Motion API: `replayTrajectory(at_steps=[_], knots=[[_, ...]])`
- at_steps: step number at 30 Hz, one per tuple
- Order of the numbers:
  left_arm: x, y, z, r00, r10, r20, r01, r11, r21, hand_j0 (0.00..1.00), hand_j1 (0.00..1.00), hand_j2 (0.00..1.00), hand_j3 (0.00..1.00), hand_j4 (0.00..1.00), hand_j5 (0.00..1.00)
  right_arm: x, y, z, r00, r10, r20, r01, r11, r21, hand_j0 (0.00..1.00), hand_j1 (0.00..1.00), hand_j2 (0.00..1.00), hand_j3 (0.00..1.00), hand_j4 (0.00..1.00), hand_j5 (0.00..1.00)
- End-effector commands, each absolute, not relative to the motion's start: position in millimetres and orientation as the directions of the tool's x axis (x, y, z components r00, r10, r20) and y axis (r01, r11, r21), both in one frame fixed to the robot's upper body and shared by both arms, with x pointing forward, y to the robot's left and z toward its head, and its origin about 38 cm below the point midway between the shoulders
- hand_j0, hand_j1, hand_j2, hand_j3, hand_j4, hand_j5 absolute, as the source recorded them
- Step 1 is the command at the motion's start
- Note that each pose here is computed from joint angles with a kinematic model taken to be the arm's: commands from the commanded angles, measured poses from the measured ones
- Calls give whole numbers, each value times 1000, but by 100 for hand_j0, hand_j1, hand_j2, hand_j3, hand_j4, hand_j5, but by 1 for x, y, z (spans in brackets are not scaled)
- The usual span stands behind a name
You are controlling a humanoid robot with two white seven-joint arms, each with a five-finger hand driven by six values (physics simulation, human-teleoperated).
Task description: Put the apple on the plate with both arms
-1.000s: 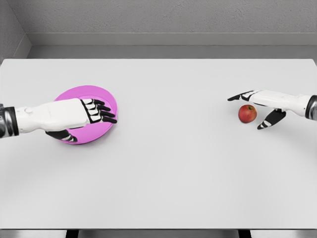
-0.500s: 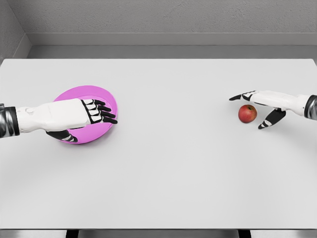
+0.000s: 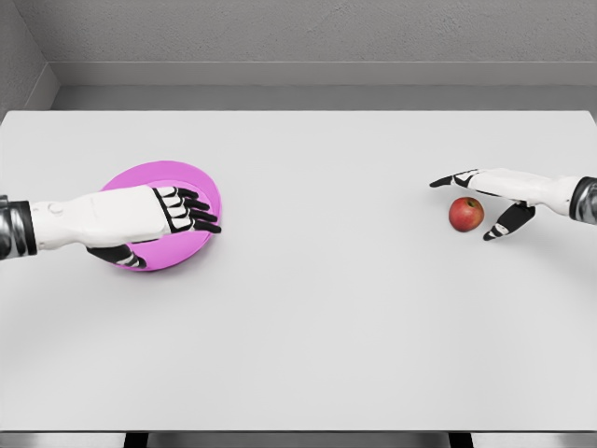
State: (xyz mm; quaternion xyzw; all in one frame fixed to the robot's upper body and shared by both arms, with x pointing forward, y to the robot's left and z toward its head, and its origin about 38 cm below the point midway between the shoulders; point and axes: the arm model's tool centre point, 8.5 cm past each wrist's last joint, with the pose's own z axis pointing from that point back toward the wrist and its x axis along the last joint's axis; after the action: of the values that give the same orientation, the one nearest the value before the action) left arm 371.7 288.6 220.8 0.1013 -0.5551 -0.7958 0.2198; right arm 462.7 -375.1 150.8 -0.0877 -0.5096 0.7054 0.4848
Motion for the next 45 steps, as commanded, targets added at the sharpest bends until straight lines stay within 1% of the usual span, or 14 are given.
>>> replayTrajectory(at_steps=[1, 7, 20, 26, 27, 31, 34, 36, 38, 39, 40, 41, 43, 45], knots=[[372, 289, 221, -881, -464, 87, 240, -282, 929, 100, 100, 100, 100, 100, 100, 463, -375, 151, -512, 772, 377, -595, -2, -804, 92, 92, 92, 92, 92, 92], [372, 289, 221, -881, -465, 87, 241, -282, 929, 100, 100, 100, 100, 100, 100, 464, -370, 149, -516, 766, 383, -596, 0, -803, 71, 71, 71, 71, 71, 71], [372, 289, 221, -881, -465, 87, 241, -282, 929, 100, 100, 100, 100, 100, 100, 464, -364, 147, -534, 750, 391, -593, -3, -805, 37, 37, 37, 37, 37, 37], [372, 289, 222, -881, -465, 86, 239, -282, 929, 100, 100, 100, 100, 100, 100, 466, -349, 152, -552, 710, 437, -586, 43, -809, 37, 37, 37, 37, 37, 37], [372, 289, 222, -881, -465, 86, 239, -282, 929, 100, 100, 100, 100, 100, 100, 466, -336, 158, -580, 680, 448, -574, 48, -817, 37, 37, 37, 37, 37, 37], [372, 289, 222, -881, -465, 86, 239, -282, 929, 100, 100, 100, 100, 100, 100, 455, -244, 165, -735, 498, 459, -552, -46, -833, 38, 38, 38, 38, 38, 38], [372, 289, 222, -881, -465, 86, 240, -283, 929, 100, 100, 100, 100, 100, 100, 456, -203, 165, -772, 428, 471, -547, -69, -834, 38, 38, 38, 38, 38, 38], [372, 289, 222, -881, -465, 86, 240, -283, 929, 100, 100, 100, 100, 100, 100, 455, -189, 162, -779, 406, 478, -548, -71, -833, 38, 38, 38, 38, 38, 38], [372, 289, 222, -881, -465, 86, 239, -282, 929, 100, 100, 100, 100, 100, 100, 455, -189, 163, -780, 406, 477, -546, -69, -835, 38, 38, 38, 38, 38, 38], [372, 289, 222, -881, -465, 86, 240, -283, 929, 100, 100, 100, 100, 100, 100, 456, -190, 165, -780, 408, 475, -544, -65, -837, 40, 40, 40, 40, 40, 40], [372, 289, 222, -881, -465, 86, 239, -282, 929, 100, 100, 100, 100, 100, 100, 457, -190, 167, -781, 409, 472, -539, -62, -840, 61, 61, 61, 61, 61, 61], [372, 289, 222, -881, -465, 86, 239, -282, 929, 100, 100, 100, 100, 100, 100, 460, -195, 172, -780, 416, 468, -532, -47, -845, 100, 100, 100, 100, 100, 100], [372, 289, 222, -881, -465, 86, 239, -282, 929, 100, 100, 100, 100, 100, 100, 469, -215, 191, -771, 443, 458, -498, 30, -867, 100, 100, 100, 100, 100, 100], [372, 289, 222, -881, -465, 86, 239, -282, 929, 100, 100, 100, 100, 100, 100, 470, -218, 193, -769, 447, 457, -494, 38, -869, 100, 100, 100, 100, 100, 100]])
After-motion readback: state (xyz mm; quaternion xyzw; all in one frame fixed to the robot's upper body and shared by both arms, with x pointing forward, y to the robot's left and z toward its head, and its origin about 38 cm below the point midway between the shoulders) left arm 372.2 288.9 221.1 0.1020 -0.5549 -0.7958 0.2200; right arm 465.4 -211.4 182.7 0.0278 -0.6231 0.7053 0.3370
